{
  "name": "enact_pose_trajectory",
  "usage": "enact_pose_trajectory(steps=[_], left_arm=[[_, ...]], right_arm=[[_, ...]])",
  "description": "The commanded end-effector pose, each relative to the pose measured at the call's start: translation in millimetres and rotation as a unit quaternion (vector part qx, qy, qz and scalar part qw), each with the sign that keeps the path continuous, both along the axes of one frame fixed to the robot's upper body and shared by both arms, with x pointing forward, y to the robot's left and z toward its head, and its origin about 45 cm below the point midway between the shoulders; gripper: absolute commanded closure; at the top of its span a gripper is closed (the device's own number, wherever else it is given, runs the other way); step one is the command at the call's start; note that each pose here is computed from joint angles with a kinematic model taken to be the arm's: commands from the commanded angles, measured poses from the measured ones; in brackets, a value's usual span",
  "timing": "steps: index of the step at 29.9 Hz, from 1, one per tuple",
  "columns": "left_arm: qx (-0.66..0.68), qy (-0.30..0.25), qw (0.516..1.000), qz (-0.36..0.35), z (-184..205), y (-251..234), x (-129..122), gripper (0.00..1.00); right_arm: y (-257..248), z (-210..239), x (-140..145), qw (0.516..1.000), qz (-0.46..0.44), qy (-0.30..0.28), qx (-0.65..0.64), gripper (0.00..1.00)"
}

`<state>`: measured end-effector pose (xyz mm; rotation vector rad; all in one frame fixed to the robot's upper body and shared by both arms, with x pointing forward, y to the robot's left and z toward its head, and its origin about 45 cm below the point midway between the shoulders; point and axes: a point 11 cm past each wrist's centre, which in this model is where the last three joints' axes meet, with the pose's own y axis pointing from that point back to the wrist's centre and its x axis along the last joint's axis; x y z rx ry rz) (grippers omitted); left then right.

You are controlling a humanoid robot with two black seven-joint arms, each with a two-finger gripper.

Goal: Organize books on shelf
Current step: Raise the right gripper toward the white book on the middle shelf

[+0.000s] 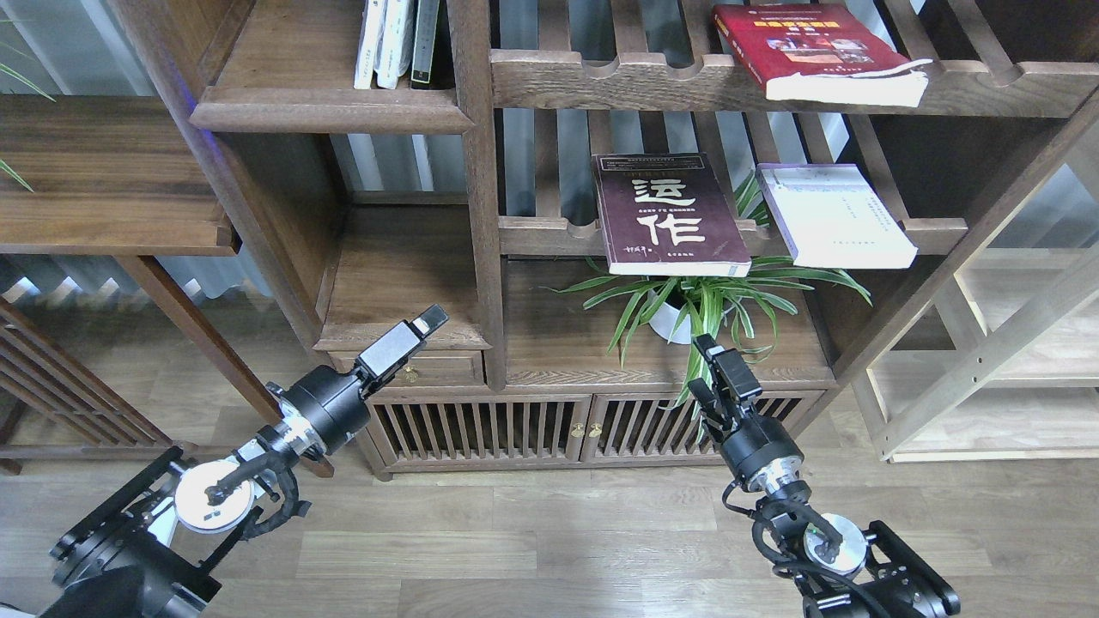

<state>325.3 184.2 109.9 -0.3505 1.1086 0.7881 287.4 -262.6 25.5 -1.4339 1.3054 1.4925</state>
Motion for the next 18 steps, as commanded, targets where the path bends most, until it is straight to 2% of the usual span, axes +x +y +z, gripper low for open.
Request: enact_pose_trajectory(steps=[1,11,18], left_arm=[[0.003,0.002,1.0,-0.002,-1,2,-1,0.01],[0.003,0.027,0.999,-0.019,-18,-8,-23,0.01],[0.004,0.024,1.0,-0.016,-17,-7,-23,0.01]], right_arm=[[-1,0,0,1.0,-0.001,0.0,0.0,0.0],[-27,1,-2,0.999,-0.043,-0.002,-0.001,0.0],[-37,3,-1,0.999,-0.051,-0.004,-0.004,0.0]])
